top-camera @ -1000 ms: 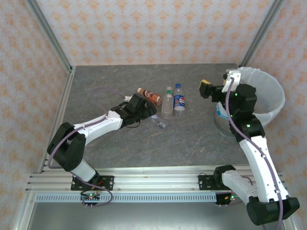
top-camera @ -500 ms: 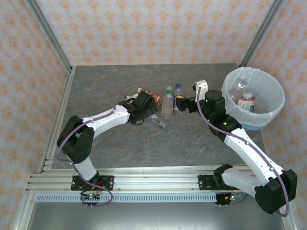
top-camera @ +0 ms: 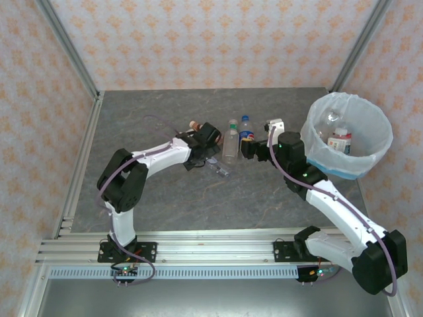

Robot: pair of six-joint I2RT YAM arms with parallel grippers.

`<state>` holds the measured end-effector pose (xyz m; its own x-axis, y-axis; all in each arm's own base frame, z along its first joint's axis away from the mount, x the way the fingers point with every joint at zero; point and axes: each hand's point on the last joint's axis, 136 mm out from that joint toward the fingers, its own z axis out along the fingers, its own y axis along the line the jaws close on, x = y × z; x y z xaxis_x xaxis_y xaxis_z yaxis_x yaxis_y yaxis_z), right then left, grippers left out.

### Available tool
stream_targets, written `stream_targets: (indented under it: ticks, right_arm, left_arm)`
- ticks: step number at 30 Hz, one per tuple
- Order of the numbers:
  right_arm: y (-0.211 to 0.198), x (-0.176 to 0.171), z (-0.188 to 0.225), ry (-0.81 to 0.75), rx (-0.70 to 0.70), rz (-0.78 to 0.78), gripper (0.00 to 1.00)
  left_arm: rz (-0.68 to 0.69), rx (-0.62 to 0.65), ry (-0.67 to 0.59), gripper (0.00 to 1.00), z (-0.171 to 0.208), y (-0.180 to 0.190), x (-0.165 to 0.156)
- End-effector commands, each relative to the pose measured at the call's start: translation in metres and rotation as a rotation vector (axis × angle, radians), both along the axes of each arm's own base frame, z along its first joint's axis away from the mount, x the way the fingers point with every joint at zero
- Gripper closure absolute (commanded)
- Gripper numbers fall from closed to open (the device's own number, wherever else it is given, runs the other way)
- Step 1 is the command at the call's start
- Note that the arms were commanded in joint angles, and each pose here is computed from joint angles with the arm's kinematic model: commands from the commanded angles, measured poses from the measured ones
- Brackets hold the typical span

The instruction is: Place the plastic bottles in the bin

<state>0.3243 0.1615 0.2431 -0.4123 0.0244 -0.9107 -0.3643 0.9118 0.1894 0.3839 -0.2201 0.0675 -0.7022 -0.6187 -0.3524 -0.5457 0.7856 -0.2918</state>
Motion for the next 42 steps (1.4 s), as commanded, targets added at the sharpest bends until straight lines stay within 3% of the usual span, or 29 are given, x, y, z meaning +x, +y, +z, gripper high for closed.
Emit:
stream_targets:
  ticks: [1, 9, 12, 19, 24, 30, 35, 42]
  right_arm:
    - [-0.001, 0.001, 0.012, -0.045, 0.029, -0.018, 0.01]
    - [0.001, 0.002, 0.01, -0.041, 0.043, -0.018, 0.01]
    - [0.001, 0.001, 0.008, -0.034, 0.046, -0.019, 0.01]
    - [-0.001, -0.003, 0.008, -0.033, 0.045, -0.024, 0.01]
    - [0.002, -0.006, 0.003, -0.006, 0.023, 0.0, 0.01]
    - [0.005, -0.005, 0.003, 0.014, 0.078, -0.006, 0.01]
    - [-0.015, 0.004, -0.009, 0.106, 0.068, -0.166, 0.01]
    - [-0.006, 0.0, -0.015, 0.23, 0.136, -0.166, 0.01]
  left_arm:
    - [0.064, 0.099, 0.049, 0.0, -0.01, 0.016, -0.006]
    - [0.145, 0.163, 0.073, 0.0, -0.019, 0.024, 0.0]
    - [0.142, 0.146, 0.079, 0.05, -0.027, 0.018, 0.007]
    - [0.14, 0.118, 0.067, 0.4, -0.038, 0.013, 0.01]
    - [0.093, 0.14, 0.034, 0.5, -0.027, 0.016, 0.011]
    - [0.015, 0.114, -0.006, 0.52, -0.013, 0.012, 0.009]
    - [-0.064, 0.093, -0.085, 0.55, 0.015, 0.006, 0.006]
    - [-0.117, 0.038, -0.213, 0.55, 0.049, 0.005, 0.005]
